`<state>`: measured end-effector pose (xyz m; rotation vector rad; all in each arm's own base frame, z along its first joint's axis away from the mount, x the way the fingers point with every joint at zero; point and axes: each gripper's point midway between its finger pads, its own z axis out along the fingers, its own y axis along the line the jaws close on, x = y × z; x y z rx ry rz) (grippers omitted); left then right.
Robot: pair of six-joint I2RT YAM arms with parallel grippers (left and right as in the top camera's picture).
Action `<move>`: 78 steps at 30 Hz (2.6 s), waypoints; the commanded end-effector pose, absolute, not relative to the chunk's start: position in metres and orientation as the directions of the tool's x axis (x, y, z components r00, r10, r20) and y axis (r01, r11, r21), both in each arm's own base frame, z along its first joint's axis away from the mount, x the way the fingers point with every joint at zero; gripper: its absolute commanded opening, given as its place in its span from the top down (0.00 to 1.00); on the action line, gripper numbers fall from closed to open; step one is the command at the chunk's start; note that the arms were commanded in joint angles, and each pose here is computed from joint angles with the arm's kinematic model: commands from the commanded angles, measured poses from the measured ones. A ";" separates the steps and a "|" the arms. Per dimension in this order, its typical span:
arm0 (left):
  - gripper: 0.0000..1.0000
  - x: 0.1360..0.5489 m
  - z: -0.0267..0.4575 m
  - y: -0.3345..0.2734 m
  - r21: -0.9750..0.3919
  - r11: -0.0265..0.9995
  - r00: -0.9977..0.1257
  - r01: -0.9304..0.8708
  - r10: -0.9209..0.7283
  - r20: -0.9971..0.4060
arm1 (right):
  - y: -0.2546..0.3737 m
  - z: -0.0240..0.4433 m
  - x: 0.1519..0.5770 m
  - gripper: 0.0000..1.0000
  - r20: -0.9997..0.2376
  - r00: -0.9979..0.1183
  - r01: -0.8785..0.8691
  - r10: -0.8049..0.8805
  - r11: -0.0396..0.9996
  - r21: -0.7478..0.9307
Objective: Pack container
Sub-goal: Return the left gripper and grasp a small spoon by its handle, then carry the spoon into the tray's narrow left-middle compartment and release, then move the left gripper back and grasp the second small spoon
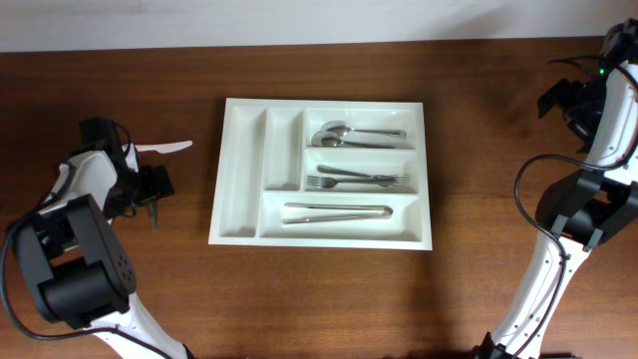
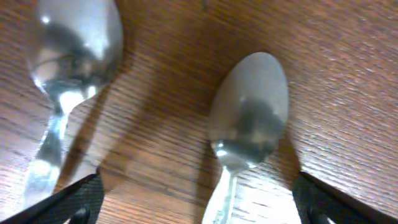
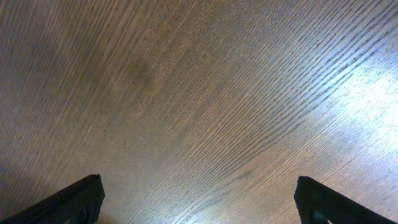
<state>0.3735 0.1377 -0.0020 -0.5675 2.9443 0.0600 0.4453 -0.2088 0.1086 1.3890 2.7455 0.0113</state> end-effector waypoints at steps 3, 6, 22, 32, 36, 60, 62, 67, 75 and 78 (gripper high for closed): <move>0.33 0.363 -0.021 0.134 -0.008 0.924 -0.921 -0.382 -0.381 -0.086 | -0.209 0.126 0.447 0.01 -0.092 -0.591 0.800 0.801 0.597 0.058; 0.58 0.364 -0.021 0.134 -0.012 0.924 -0.920 -0.382 -0.381 -0.086 | -0.209 0.126 0.447 0.01 -0.092 -0.591 0.800 0.801 0.597 0.058; 0.98 0.398 0.032 0.116 -0.018 0.949 -0.935 -0.315 -0.314 -0.166 | -0.209 0.126 0.447 0.01 -0.092 -0.591 0.800 0.801 0.597 0.058; 0.98 0.439 0.103 -0.046 -0.107 0.994 -0.953 0.031 -0.003 -0.303 | -0.209 0.126 0.447 0.01 -0.092 -0.591 0.800 0.801 0.597 0.058; 0.97 0.436 0.105 -0.095 -0.122 0.986 -0.945 0.113 0.069 -0.319 | -0.209 0.126 0.447 0.01 -0.092 -0.591 0.800 0.801 0.597 0.058; 0.01 0.428 0.134 0.049 0.281 0.959 -0.967 0.030 0.099 -0.234 | -0.209 0.126 0.447 0.01 -0.092 -0.591 0.800 0.801 0.597 0.058; 0.01 0.409 0.129 0.095 0.343 0.939 -0.985 -0.030 0.030 -0.169 | -0.209 0.126 0.447 0.01 -0.092 -0.591 0.800 0.801 0.597 0.058; 0.01 0.379 0.113 0.156 0.295 0.941 -0.982 -0.167 -0.132 -0.133 | -0.209 0.126 0.447 0.01 -0.092 -0.591 0.800 0.801 0.597 0.058; 0.01 0.365 0.085 0.174 0.185 0.976 -0.988 -0.118 -0.097 -0.121 | -0.209 0.126 0.447 0.01 -0.092 -0.591 0.800 0.801 0.597 0.058; 0.01 0.362 0.080 0.179 0.185 0.975 -0.987 -0.124 -0.103 -0.120 | -0.209 0.126 0.447 0.01 -0.092 -0.591 0.800 0.801 0.597 0.058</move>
